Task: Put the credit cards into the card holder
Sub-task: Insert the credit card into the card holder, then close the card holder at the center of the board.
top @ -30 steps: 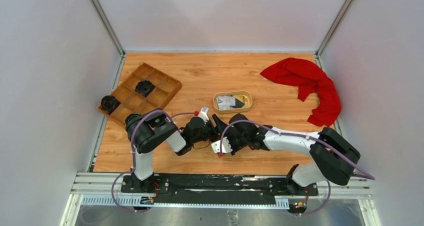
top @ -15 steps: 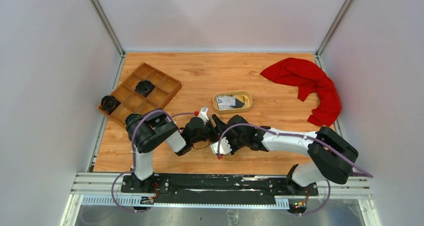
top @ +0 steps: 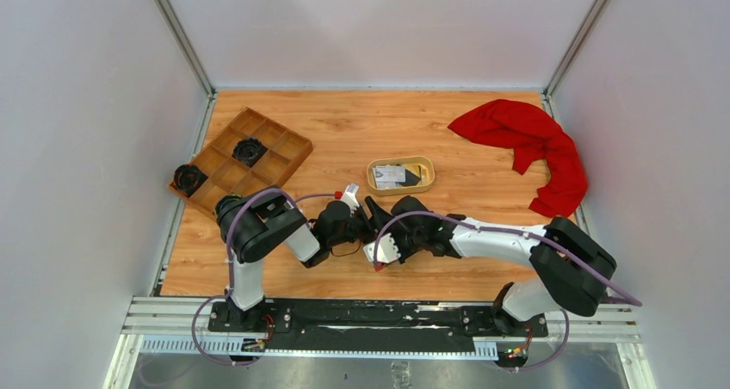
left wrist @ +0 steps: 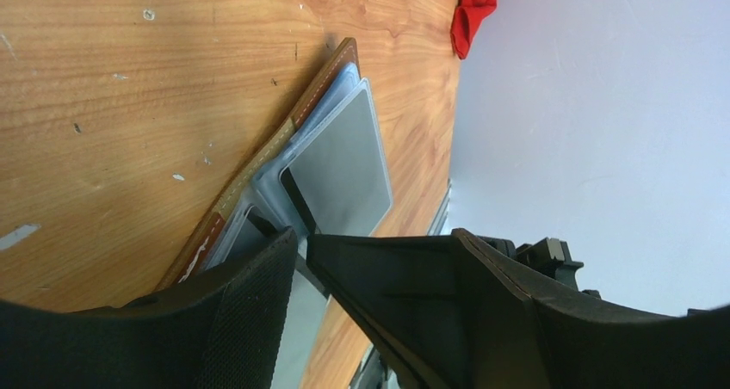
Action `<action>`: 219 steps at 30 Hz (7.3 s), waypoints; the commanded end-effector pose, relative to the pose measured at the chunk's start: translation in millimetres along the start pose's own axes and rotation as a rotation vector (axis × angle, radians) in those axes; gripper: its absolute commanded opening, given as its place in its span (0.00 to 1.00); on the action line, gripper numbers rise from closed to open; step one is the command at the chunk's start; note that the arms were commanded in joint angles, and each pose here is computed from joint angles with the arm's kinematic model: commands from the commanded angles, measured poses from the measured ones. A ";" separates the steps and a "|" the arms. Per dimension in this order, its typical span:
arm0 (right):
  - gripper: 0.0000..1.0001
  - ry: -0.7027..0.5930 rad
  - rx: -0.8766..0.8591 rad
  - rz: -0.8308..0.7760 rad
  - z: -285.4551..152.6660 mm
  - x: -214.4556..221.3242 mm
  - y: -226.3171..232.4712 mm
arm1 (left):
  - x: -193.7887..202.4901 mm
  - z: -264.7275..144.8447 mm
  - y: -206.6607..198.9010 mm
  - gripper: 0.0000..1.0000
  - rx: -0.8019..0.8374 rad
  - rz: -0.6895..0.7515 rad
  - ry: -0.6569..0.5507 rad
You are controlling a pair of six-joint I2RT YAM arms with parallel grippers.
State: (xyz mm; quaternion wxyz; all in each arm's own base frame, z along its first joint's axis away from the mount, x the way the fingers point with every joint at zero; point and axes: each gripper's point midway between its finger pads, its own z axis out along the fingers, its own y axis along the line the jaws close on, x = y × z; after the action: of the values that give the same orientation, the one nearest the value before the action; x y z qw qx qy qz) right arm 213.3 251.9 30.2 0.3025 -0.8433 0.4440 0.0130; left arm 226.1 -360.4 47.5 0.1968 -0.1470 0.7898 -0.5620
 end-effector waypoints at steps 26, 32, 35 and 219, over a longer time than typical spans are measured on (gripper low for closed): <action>0.48 -0.430 -0.305 1.115 -79.4 6.5 -27.2 | -54.1 -77.4 -52.3 0.76 -0.104 0.637 -0.207; 0.45 -0.305 -0.358 1.214 -59.4 28.0 -14.8 | -69.4 -125.3 -45.9 1.00 -0.118 0.721 -0.356; 0.44 -0.234 -0.364 1.249 -50.1 41.4 -9.1 | -68.6 -141.7 -33.1 1.00 -0.101 0.654 -0.396; 0.00 -0.138 -0.577 1.661 -78.1 82.8 17.9 | 9.7 -4.4 -46.0 0.54 -0.501 1.077 0.062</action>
State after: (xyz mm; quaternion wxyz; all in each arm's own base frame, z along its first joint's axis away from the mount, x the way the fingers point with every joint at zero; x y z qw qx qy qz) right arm 246.7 169.4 81.5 0.0363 -0.2721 0.8482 0.4530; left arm 223.7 -366.7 71.9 0.3854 0.2290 0.8821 -0.1444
